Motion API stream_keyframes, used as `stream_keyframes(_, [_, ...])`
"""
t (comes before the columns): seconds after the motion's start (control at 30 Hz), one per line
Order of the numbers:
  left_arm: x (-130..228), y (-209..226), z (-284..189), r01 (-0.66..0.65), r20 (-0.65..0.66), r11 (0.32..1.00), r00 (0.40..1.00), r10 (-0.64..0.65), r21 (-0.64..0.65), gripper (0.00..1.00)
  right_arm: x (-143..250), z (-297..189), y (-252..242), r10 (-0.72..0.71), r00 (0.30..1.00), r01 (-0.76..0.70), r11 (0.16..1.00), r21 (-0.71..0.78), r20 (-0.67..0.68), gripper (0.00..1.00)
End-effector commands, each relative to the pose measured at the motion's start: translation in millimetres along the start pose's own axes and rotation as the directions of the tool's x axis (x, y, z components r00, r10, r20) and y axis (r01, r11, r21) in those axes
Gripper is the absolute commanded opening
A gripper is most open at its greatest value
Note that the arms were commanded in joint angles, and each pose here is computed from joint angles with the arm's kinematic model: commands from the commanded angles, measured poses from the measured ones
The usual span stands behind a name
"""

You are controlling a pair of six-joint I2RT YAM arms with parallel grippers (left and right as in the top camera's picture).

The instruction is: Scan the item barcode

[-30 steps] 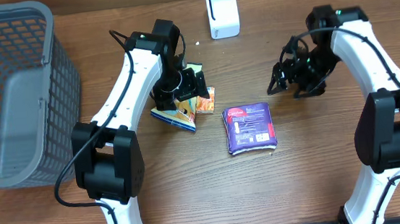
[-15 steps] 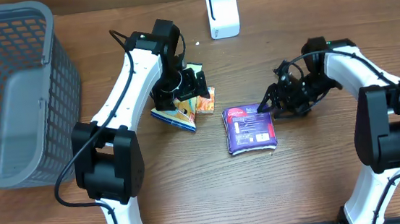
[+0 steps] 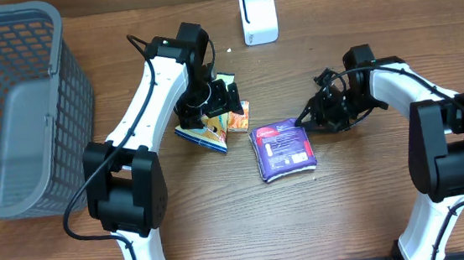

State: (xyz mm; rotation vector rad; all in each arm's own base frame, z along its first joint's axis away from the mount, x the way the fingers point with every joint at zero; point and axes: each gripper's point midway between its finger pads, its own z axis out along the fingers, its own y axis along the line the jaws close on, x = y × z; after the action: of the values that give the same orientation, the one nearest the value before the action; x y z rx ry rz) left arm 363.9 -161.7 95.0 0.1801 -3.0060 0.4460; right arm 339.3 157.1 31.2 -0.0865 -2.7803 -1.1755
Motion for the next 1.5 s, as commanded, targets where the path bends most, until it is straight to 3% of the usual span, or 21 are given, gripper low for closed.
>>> stream_keyframes(0.0, [-0.9,-1.6,-1.6,-0.032,0.007,0.999,0.999,0.032,-0.004,0.95,14.2,8.4,7.7,-0.011,0.999,0.011,1.0,-0.001,-0.03,0.64])
stream_keyframes(0.1, [-0.9,-1.6,-1.6,-0.032,0.007,0.999,0.999,0.032,-0.004,0.95,22.0,16.4,7.5,-0.011,0.999,0.011,1.0,0.004,-0.053,0.64])
stream_keyframes(0.2, [-0.9,-1.6,-1.6,-0.033,0.007,0.999,0.999,0.033,-0.004,0.96,23.5,24.3,5.1,0.014,0.999,-0.013,1.0,0.014,-0.049,0.47])
stream_keyframes(0.27, [-0.7,-1.4,-1.6,-0.032,0.006,0.999,0.999,0.032,-0.004,0.96,16.5,24.2,2.3,0.047,0.999,-0.046,0.998,0.034,-0.021,0.28])
stream_keyframes(0.37, [0.8,-0.7,-1.6,-0.031,0.0,0.999,1.0,0.031,-0.007,0.96,6.6,18.5,4.5,0.052,0.999,-0.052,0.998,0.025,0.008,0.08])
stream_keyframes(0.83, [0.6,-0.9,-1.6,-0.041,0.0,0.999,0.999,0.041,-0.006,0.95,-85.7,-62.1,85.9,-0.131,0.953,0.141,0.99,-0.02,0.272,0.04])
stream_keyframes(1.0, [0.5,-0.9,-1.6,-0.041,0.001,0.999,0.999,0.041,-0.006,0.95,-116.2,-80.0,110.0,-0.078,0.919,0.12,0.989,-0.084,0.387,0.04])
stream_keyframes(1.3, [-0.1,1.2,-1.8,-0.036,0.003,0.999,0.999,0.036,-0.014,0.95,-133.1,-89.5,123.9,-0.074,0.888,0.144,0.982,-0.121,0.454,0.04])
stream_keyframes(1.47, [-6.0,17.7,-3.9,0.06,0.036,0.994,0.998,-0.057,-0.086,0.97,-144.7,-98.3,133.9,-0.097,0.857,0.189,0.973,-0.133,0.506,0.04])
